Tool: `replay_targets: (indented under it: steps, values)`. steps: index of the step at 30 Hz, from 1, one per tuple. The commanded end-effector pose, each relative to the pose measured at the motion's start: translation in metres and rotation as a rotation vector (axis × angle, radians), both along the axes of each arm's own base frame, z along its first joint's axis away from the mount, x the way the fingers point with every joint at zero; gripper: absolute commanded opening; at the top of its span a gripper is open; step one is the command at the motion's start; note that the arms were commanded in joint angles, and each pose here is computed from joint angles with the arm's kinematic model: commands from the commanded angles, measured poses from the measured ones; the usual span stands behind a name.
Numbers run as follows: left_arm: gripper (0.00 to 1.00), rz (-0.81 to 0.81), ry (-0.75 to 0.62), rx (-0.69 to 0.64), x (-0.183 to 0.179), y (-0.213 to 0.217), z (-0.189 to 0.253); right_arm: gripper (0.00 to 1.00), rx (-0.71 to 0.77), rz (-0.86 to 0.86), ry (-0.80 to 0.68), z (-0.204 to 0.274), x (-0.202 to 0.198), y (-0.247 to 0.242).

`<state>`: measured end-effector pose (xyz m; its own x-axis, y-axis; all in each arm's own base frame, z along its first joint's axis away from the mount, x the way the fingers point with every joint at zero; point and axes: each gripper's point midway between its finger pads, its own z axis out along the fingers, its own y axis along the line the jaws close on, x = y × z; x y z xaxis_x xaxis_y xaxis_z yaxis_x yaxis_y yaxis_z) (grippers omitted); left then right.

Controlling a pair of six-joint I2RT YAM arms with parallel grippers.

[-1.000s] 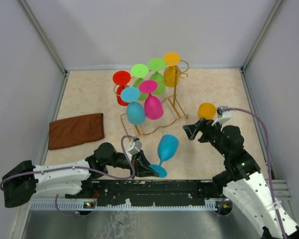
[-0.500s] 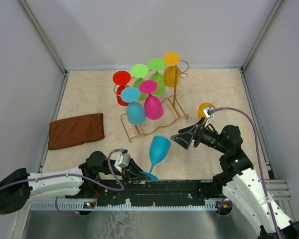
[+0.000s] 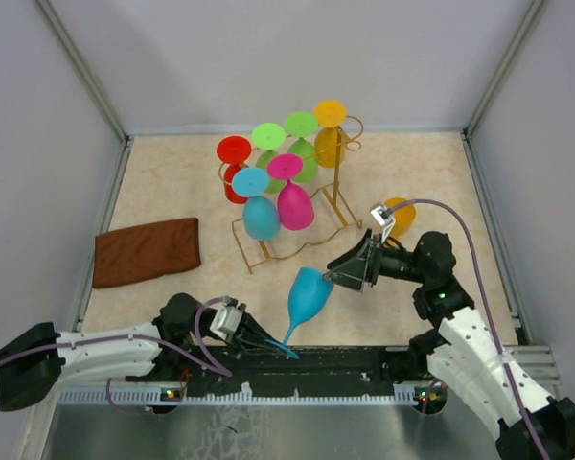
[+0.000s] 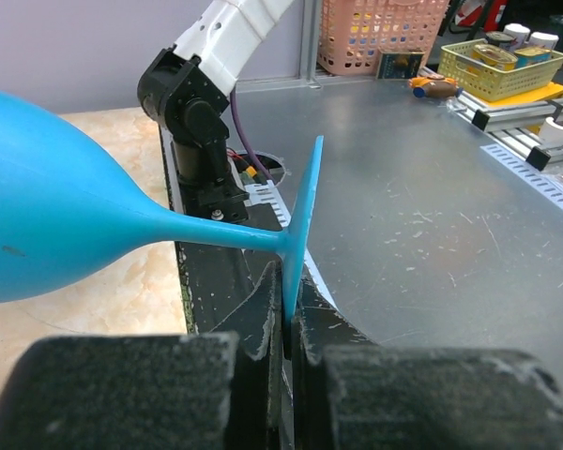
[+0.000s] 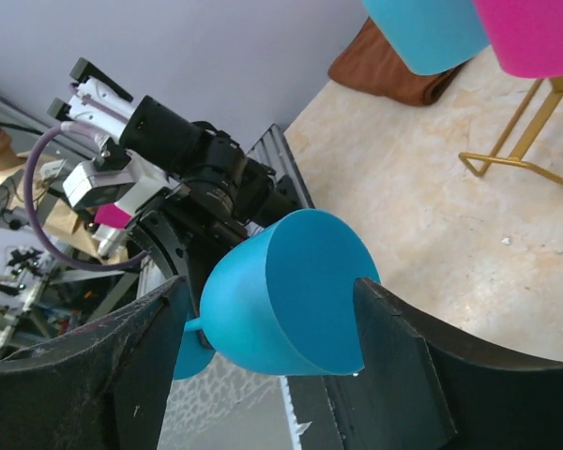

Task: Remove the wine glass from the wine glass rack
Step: Place the wine glass at the center of the board.

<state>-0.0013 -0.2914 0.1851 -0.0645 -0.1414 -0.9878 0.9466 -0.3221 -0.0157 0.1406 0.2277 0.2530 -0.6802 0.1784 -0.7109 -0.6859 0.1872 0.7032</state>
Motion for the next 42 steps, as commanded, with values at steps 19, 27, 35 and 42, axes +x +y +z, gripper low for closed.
replay_targets:
  steps: [19, 27, 35, 42]
  values:
    - [0.00, 0.107, -0.037, 0.123, 0.019, -0.004, -0.011, 0.39, 0.105, 0.360, -0.069, 0.029, -0.067, 0.008]
    - [0.00, 0.158, -0.045, 0.085, 0.025, 0.002, -0.005, 0.38, 0.122, 0.400, -0.090, 0.033, -0.079, 0.007]
    - [0.00, 0.120, -0.039, 0.054, 0.018, 0.003, 0.002, 0.28, 0.114, 0.432, -0.112, 0.032, -0.088, 0.012]
    - [0.00, 0.114, -0.043, 0.018, 0.015, 0.005, 0.004, 0.00, 0.120, 0.442, -0.149, 0.036, -0.092, 0.011]
